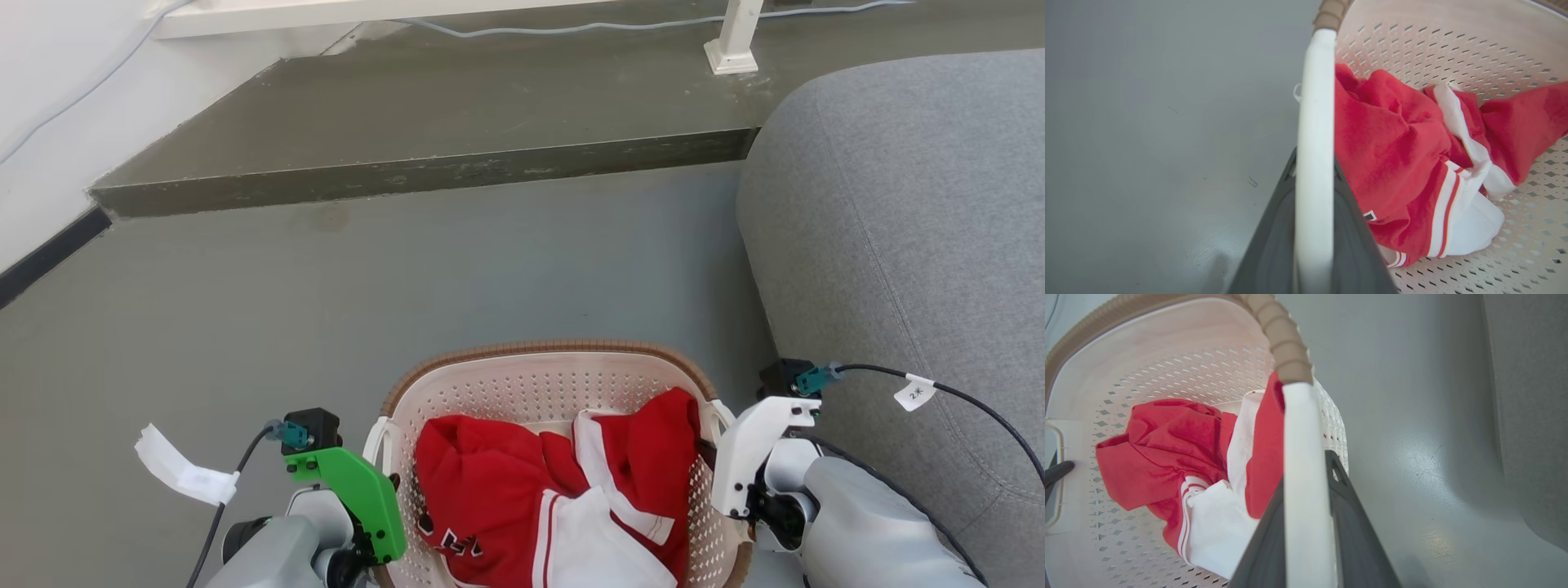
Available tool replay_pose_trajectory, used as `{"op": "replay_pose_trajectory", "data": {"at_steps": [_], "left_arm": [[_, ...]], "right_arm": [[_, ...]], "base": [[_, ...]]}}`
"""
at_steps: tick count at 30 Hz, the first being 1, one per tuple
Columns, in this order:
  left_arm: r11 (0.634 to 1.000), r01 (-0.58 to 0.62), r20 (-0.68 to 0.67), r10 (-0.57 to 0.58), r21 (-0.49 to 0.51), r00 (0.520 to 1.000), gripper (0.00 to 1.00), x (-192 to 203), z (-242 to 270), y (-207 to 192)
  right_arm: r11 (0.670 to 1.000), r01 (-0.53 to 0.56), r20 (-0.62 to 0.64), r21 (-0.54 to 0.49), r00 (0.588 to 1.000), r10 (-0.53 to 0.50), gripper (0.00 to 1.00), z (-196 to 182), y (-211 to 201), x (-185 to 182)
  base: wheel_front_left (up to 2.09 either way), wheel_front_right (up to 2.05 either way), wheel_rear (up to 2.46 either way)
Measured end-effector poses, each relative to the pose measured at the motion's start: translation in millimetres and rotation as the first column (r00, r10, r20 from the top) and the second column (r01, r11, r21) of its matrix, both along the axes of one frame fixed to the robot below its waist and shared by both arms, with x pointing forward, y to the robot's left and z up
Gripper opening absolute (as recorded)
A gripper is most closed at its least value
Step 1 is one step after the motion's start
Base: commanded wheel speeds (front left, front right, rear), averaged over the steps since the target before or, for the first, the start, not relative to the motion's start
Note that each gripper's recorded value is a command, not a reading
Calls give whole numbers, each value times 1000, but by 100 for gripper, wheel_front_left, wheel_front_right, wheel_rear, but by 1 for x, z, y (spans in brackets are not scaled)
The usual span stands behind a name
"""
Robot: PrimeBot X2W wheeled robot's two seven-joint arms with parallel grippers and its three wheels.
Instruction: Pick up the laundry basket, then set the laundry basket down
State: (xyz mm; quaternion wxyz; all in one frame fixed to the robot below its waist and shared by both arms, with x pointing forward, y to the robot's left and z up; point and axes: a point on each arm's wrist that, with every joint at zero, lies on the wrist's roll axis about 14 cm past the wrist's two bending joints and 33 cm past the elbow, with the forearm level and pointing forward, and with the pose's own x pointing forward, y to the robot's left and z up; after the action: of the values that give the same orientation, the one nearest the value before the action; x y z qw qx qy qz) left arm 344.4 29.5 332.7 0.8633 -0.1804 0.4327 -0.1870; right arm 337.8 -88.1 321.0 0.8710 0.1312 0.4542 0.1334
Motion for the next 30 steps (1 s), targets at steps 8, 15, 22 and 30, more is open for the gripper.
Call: {"op": "replay_pose_trajectory", "data": {"at_steps": [8, 15, 22, 30], "left_arm": [[1000, 4, -2, -4, 0, 1000, 0, 0, 0, -1], [1000, 6, -5, -6, 0, 1000, 0, -1, -1, -1], [1000, 3, -12, -3, -4, 1000, 0, -2, -3, -2], [1000, -16, -11, 16, -10, 1000, 0, 3, -6, -1]], "right_arm": [[1000, -4, -2, -2, 1000, 4, 0, -1, 0, -1], [1000, -7, -6, -4, 1000, 7, 0, -1, 0, -2], [1000, -11, -8, -7, 1000, 11, 0, -3, 0, -2], [1000, -9, 2, -6, 1000, 9, 0, -3, 0, 7]], "base": [[0, 0, 0], [0, 0, 0], [0, 0, 0], [0, 0, 0]]}}
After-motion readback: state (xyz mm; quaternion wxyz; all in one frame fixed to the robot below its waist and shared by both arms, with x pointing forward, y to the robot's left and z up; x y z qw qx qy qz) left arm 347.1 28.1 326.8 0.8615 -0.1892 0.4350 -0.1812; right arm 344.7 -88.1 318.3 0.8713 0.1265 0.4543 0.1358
